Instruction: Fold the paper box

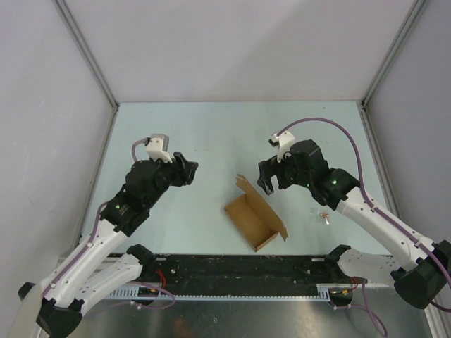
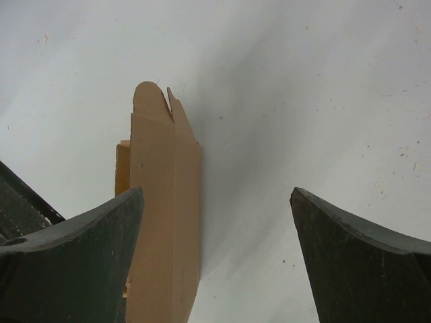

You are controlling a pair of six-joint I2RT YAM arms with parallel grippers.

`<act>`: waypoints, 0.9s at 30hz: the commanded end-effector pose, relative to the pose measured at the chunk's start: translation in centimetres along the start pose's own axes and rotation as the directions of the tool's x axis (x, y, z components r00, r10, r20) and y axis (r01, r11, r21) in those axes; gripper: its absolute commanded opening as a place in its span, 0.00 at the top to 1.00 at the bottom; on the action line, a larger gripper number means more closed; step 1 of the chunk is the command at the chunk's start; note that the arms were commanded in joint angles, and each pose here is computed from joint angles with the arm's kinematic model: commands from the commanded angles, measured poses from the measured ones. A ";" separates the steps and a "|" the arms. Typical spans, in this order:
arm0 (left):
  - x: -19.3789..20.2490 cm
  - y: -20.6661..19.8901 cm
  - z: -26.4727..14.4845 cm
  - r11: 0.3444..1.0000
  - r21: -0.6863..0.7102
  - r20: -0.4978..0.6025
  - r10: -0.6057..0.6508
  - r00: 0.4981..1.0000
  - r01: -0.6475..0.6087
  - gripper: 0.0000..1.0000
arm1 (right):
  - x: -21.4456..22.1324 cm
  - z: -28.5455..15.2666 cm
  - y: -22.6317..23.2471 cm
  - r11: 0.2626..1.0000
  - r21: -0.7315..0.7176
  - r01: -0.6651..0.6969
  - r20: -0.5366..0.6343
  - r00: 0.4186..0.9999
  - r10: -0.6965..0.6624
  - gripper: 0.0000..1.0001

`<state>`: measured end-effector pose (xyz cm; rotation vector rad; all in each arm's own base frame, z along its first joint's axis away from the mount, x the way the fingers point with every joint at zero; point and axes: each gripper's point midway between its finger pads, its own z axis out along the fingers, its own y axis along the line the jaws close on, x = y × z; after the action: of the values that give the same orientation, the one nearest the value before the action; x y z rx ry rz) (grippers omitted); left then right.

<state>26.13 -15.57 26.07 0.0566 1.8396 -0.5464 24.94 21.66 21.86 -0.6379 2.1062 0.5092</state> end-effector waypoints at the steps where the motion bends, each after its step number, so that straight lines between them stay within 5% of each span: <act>1: -0.1 0.1 0.5 1.000 -0.002 0.005 0.017 1.000 -0.017 0.39 | -3.4 -0.9 0.0 0.999 0.007 0.049 0.106 0.993 -0.050 0.04; 27: 0.2 0.3 0.5 1.000 -0.007 -0.002 0.021 1.000 -0.021 0.37 | -3.9 -1.5 -0.1 0.998 0.012 0.066 0.132 0.989 -0.067 0.04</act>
<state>26.47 -15.71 24.79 0.0690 1.8756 -0.5232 25.45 21.63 22.80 -0.6652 2.0465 0.4881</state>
